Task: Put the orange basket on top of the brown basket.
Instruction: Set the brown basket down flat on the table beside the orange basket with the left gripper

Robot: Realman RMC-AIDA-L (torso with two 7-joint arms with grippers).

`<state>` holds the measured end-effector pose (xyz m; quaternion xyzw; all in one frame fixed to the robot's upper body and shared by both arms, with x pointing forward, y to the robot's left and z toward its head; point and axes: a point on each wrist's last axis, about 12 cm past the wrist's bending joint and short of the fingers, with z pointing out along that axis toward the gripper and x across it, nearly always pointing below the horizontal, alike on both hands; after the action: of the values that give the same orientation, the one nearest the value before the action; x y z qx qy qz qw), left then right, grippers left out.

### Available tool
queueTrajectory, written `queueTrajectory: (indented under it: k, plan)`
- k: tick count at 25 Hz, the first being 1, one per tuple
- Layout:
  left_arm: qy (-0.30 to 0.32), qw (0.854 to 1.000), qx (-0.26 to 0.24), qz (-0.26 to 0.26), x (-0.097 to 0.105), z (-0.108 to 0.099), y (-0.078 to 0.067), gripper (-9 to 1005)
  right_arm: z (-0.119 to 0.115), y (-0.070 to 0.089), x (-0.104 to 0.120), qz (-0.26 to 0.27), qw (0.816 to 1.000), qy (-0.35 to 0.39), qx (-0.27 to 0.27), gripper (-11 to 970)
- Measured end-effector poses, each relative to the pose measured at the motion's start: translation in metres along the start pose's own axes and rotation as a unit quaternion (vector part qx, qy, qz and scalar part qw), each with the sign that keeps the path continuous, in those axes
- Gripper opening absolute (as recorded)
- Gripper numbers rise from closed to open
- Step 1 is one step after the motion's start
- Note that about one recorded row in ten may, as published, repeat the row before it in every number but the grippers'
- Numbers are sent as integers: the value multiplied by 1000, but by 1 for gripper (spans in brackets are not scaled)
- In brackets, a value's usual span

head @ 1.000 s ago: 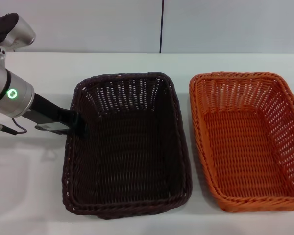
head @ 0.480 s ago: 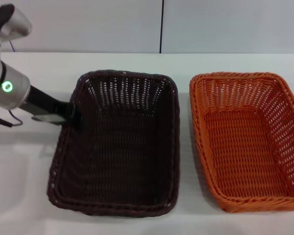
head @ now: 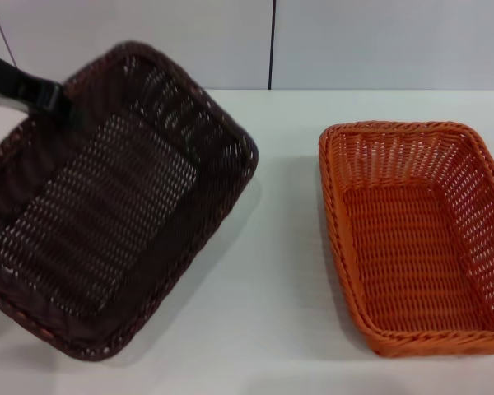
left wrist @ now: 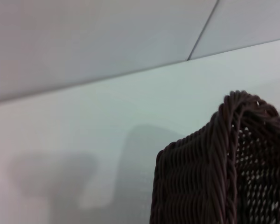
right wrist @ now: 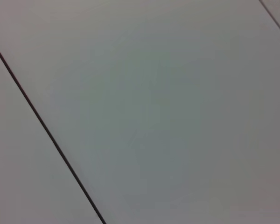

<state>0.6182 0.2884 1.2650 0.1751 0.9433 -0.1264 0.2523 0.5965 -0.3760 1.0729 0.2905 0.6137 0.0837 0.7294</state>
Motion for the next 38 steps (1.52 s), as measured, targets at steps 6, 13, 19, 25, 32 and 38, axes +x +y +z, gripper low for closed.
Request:
queueTrajectory:
  k: [6, 13, 19, 25, 32, 38]
  plan:
    - [18, 995, 14, 99, -14, -19, 0, 214, -2, -4, -1, 7, 1000, -8, 10, 691]
    - [52, 975, 53, 209, -17, -8, -18, 214, -8, -12, 0, 14, 1000, -9, 23, 692]
    - [77, 950, 131, 272, -20, 54, -55, 215, -14, -16, 3, 19, 999, -6, 32, 692]
    - [63, 924, 182, 331, -24, 92, -98, 215, -17, -19, 5, 18, 999, -3, 34, 691]
    - [31, 911, 216, 349, -33, 105, -124, 215, -14, -14, 5, 18, 999, -2, 27, 691]
    - [15, 916, 212, 340, -31, 110, -121, 241, -14, -13, 5, 14, 1000, 1, 22, 690]
